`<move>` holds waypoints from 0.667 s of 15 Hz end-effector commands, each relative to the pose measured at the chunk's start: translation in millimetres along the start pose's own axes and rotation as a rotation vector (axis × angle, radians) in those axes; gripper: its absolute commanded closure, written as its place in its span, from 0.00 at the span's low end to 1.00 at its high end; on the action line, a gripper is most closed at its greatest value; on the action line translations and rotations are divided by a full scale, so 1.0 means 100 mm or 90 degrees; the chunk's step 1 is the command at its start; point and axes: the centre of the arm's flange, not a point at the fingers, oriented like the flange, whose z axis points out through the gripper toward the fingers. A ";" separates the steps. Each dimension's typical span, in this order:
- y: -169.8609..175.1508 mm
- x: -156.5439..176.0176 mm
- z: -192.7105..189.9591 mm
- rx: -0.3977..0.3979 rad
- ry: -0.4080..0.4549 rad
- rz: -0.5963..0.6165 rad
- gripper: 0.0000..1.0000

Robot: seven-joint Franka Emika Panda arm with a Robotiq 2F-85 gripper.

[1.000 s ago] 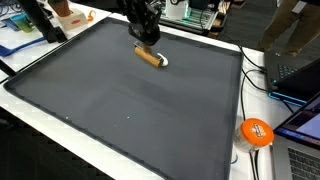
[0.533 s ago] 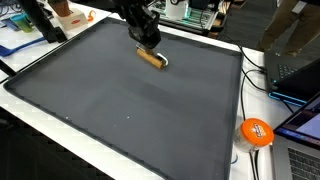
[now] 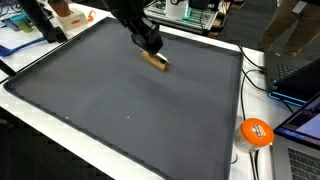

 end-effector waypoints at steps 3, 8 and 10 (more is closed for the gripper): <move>-0.03 0.23 -0.02 0.001 -0.044 -0.006 0.78; -0.06 0.32 0.04 -0.005 -0.077 -0.021 0.78; -0.08 0.36 0.08 -0.003 -0.084 -0.022 0.78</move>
